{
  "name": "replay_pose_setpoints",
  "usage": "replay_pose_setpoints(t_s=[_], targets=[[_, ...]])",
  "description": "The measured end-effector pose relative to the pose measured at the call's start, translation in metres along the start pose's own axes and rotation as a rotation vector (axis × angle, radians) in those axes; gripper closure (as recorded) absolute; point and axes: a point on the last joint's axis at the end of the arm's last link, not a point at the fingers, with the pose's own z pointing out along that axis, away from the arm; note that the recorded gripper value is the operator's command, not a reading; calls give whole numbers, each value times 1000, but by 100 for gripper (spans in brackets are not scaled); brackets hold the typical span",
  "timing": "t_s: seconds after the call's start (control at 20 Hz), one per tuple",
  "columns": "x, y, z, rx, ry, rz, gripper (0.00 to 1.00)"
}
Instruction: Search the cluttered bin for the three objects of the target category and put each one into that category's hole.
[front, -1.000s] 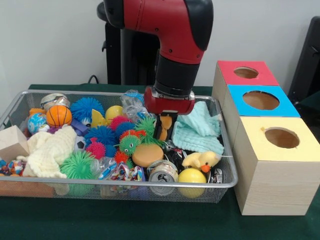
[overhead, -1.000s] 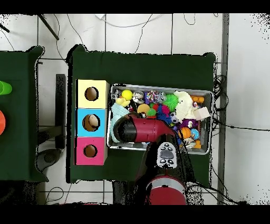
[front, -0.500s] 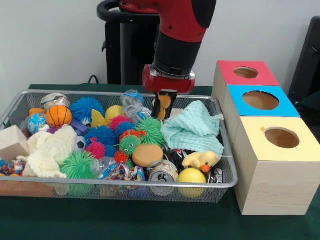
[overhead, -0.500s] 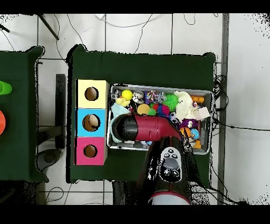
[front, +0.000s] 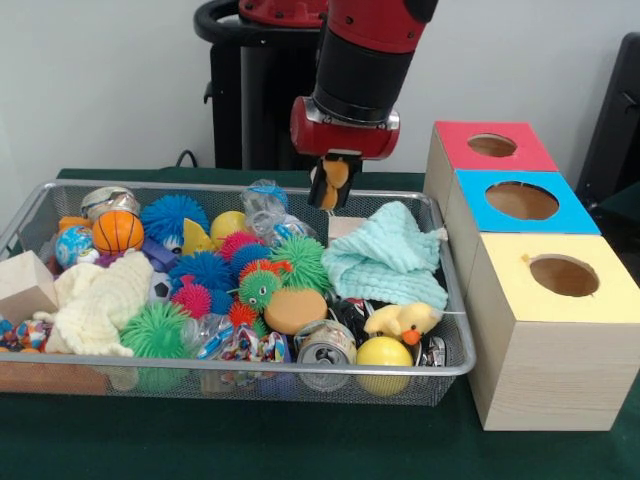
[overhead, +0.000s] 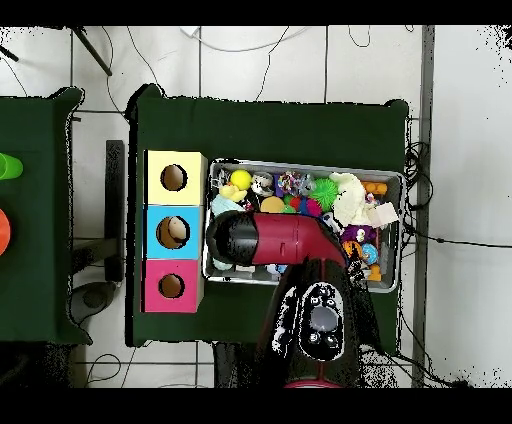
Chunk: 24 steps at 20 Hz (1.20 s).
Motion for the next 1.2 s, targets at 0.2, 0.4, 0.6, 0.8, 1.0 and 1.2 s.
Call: replay_pose_setpoints(t_s=[0.2,0.4,0.6,0.8,1.0,1.2], targets=[[-2,11,-3,6,-5,-19,100],[-4,25,-7,13,-8,-45,100],[-5,46,-11,21,-13,-80,100],[-5,65,-16,31,-18,-108,100],[-6,81,-22,39,-24,-128,100],[-6,97,-28,47,-26,-141,100]])
